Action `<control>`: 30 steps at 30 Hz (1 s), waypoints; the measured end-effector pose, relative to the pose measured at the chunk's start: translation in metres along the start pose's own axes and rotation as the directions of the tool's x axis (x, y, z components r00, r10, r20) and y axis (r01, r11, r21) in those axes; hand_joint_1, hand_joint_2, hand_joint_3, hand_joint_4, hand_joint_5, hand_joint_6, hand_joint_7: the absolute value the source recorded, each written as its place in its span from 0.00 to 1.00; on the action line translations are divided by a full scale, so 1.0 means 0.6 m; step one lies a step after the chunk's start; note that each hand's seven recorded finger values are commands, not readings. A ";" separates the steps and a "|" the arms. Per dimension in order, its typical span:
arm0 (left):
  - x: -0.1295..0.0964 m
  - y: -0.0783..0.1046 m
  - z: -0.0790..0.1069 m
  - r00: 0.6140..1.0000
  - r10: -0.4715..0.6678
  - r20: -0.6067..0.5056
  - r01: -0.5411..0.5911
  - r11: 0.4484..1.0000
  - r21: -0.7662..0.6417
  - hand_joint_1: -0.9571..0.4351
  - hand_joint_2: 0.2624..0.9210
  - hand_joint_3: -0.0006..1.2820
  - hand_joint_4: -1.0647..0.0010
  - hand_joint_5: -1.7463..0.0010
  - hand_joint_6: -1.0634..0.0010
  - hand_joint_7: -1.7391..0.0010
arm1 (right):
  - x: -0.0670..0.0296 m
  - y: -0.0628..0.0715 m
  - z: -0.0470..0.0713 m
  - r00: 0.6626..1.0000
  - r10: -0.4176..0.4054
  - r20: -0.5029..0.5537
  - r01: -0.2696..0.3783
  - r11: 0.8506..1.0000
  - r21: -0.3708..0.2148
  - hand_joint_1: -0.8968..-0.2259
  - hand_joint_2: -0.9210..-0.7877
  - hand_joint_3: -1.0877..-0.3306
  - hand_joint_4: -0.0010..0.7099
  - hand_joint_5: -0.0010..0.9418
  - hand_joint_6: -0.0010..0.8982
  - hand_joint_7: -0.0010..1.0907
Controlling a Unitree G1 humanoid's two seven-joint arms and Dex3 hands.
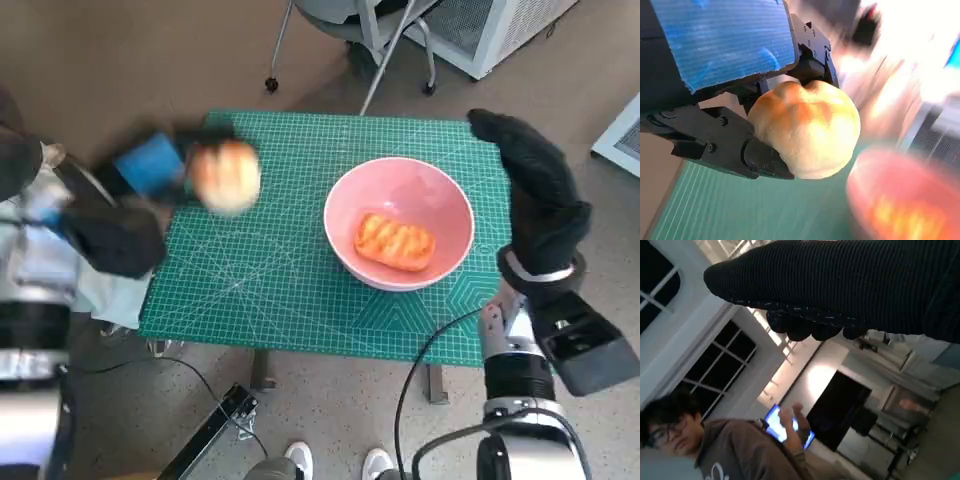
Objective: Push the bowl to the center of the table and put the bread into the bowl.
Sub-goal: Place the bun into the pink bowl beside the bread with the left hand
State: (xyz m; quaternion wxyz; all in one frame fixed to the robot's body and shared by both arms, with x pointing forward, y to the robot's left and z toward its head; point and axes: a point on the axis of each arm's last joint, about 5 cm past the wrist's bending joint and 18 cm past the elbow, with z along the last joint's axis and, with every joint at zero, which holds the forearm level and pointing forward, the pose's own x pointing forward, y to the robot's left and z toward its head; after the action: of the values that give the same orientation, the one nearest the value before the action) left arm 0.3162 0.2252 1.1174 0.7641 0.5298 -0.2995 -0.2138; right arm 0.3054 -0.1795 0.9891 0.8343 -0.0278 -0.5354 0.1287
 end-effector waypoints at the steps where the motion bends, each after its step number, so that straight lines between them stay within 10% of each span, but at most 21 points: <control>1: 0.007 0.006 0.008 1.000 0.013 0.020 -0.013 1.000 0.009 0.69 0.98 0.04 0.37 0.31 0.33 0.39 | 0.000 0.000 0.000 1.000 0.000 0.000 0.000 1.000 0.000 0.49 0.00 0.55 0.48 0.00 0.04 0.75; 8: 0.068 0.000 0.063 0.987 0.032 0.155 -0.044 0.996 0.073 0.69 0.98 0.03 0.35 0.32 0.30 0.41 | -0.001 0.001 -0.002 1.000 -0.001 -0.007 0.001 1.000 0.003 0.48 0.00 0.55 0.48 0.00 0.04 0.75; 17: 0.134 -0.093 0.074 0.977 -0.118 0.175 0.094 0.986 0.140 0.69 1.00 0.13 0.47 0.23 0.51 0.30 | -0.001 0.006 -0.004 1.000 0.005 -0.018 -0.005 1.000 0.012 0.48 0.00 0.55 0.48 0.00 0.05 0.74; 21: 0.150 -0.139 0.071 0.952 -0.301 0.046 0.295 0.949 0.111 0.61 0.95 0.08 0.86 0.80 0.87 0.72 | -0.001 0.006 -0.004 1.000 0.004 -0.020 -0.004 1.000 0.010 0.48 0.00 0.55 0.48 0.00 0.05 0.74; 30: 0.160 -0.174 0.060 0.757 -0.633 -0.160 0.625 0.774 -0.106 0.47 0.90 0.03 1.00 0.99 0.95 0.88 | 0.000 0.004 -0.001 1.000 0.005 -0.009 -0.005 1.000 0.004 0.49 0.00 0.55 0.48 0.00 0.05 0.74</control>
State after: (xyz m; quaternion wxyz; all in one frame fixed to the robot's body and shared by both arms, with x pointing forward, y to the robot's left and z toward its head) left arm 0.3604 0.1026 1.0508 0.6844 0.5994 -0.0265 -0.4143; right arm 0.3058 -0.1771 0.9885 0.8365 -0.0282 -0.5312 0.1319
